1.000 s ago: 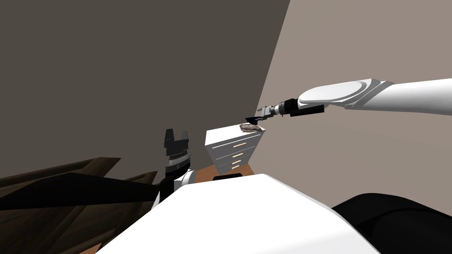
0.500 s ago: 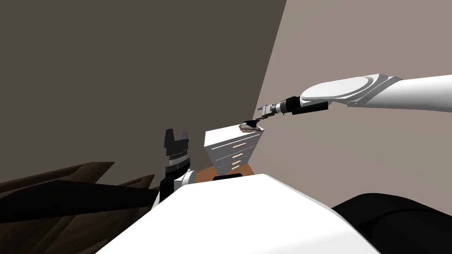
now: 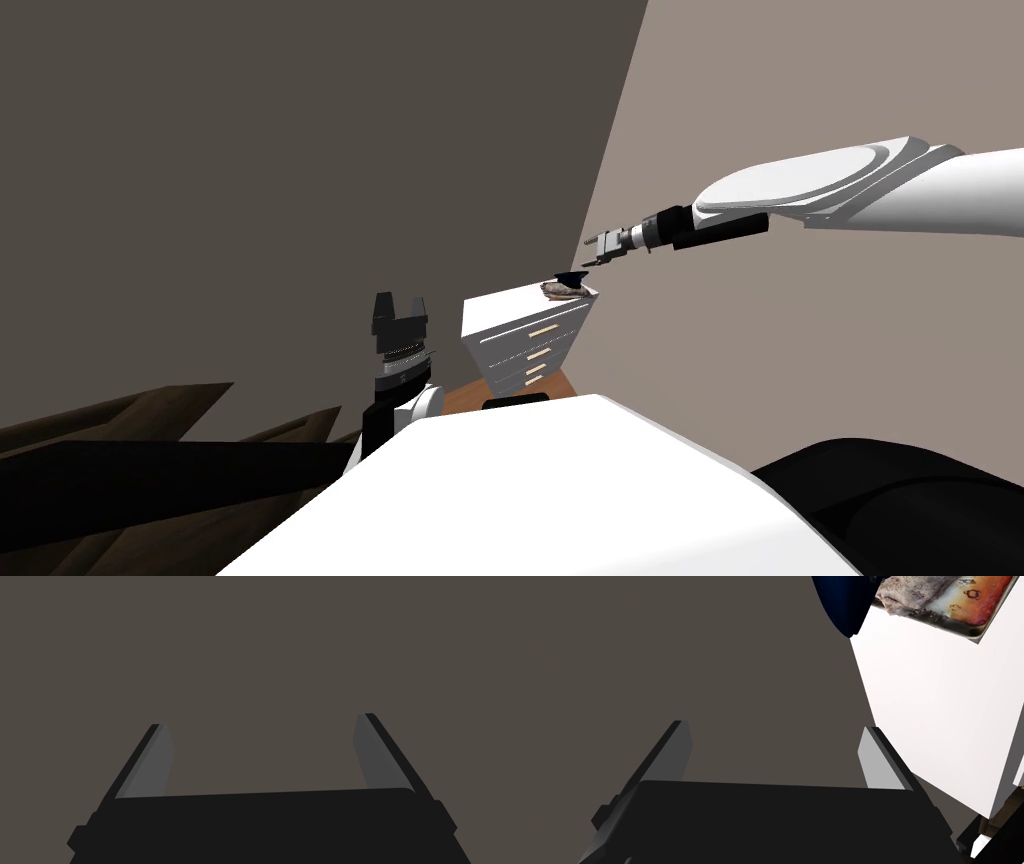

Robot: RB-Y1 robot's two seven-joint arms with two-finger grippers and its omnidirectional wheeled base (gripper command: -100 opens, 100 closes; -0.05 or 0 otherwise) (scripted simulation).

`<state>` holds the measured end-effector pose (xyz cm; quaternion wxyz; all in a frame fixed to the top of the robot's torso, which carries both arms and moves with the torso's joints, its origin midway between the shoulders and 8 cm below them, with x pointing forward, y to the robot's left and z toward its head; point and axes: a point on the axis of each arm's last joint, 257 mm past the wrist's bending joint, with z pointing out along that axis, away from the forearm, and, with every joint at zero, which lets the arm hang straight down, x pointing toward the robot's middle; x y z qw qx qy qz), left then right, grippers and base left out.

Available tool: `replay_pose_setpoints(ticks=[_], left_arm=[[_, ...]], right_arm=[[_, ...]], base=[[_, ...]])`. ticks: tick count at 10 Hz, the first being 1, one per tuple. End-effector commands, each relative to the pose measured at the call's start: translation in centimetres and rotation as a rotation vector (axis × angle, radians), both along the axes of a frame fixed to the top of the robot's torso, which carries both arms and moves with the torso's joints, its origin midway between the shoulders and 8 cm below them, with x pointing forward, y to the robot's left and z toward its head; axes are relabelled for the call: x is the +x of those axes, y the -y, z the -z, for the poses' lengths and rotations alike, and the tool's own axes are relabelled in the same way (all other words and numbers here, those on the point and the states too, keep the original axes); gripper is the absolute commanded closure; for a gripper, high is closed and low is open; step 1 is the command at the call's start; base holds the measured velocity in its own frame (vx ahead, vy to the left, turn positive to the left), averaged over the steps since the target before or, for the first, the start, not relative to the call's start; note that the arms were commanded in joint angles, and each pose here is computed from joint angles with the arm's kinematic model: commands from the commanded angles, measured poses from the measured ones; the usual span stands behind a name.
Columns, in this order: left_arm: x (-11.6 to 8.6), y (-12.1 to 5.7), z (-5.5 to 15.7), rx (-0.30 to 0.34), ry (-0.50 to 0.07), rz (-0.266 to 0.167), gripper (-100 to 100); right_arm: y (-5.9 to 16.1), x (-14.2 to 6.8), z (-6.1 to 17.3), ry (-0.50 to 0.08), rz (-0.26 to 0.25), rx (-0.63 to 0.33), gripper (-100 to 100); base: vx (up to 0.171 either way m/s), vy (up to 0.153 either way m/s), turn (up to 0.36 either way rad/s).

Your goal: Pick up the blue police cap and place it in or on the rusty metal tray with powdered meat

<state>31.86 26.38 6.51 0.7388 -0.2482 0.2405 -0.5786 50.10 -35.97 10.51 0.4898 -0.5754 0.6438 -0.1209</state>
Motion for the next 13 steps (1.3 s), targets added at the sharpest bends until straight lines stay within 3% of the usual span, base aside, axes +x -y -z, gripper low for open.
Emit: replay_pose_setpoints(ticks=[1,10,13], left_arm=[[0.0,0.0,0.0,0.0,0.0,0.0,0],[0.0,0.0,0.0,0.0,0.0,0.0,0],[0.0,0.0,0.0,0.0,0.0,0.0,0]], right_arm=[[-0.2,-0.3,-0.7,-0.004,-0.017,0.0,-100],[-0.2,-0.3,-0.7,-0.004,-0.017,0.0,-100],[-2.9,-0.2,-3.7,-0.012,-0.047,0.001,-100]], base=[[-0.009,0.016,-0.046],[-0.001,0.002,-0.005],[0.0,0.0,0.0]])
